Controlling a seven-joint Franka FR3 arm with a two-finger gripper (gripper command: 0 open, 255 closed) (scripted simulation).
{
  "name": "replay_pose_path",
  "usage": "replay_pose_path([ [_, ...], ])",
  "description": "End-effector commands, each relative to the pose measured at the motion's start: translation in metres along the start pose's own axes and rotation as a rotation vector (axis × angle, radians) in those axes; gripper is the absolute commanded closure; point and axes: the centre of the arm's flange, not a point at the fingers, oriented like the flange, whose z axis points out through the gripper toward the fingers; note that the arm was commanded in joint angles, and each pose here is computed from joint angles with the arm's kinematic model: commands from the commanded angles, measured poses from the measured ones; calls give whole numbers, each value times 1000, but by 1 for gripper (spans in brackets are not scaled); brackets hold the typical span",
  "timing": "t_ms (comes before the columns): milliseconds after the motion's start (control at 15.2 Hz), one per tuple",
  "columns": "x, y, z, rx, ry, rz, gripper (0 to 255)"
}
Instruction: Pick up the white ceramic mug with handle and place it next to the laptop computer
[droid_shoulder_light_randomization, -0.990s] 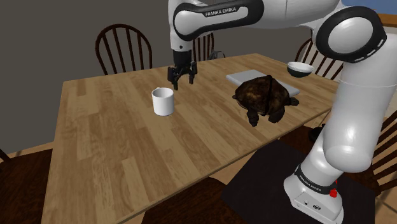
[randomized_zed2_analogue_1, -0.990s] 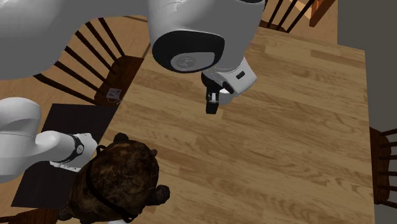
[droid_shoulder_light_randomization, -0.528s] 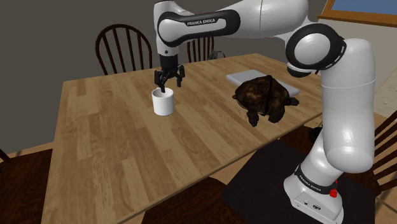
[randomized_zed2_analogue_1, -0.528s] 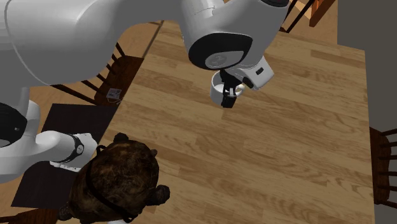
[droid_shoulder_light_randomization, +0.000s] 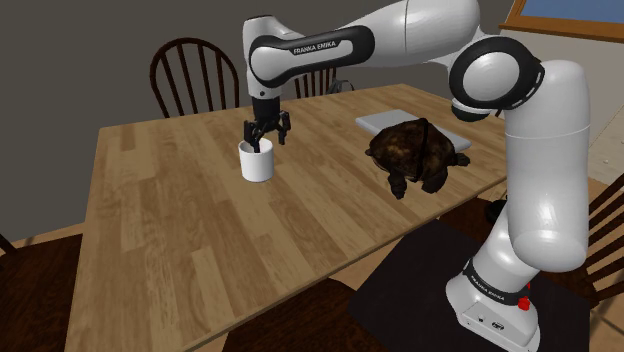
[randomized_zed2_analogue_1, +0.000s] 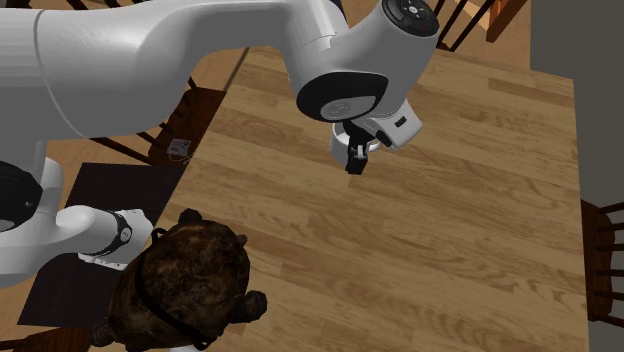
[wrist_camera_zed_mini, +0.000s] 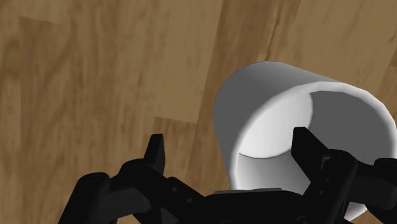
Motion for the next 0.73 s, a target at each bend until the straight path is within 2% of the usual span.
replay_pose_path([
  [0,0,0,0,0,0,0,0],
  [198,0,0,0,0,0,0,0],
  [264,0,0,0,0,0,0,255],
  [660,0,0,0,0,0,0,255],
])
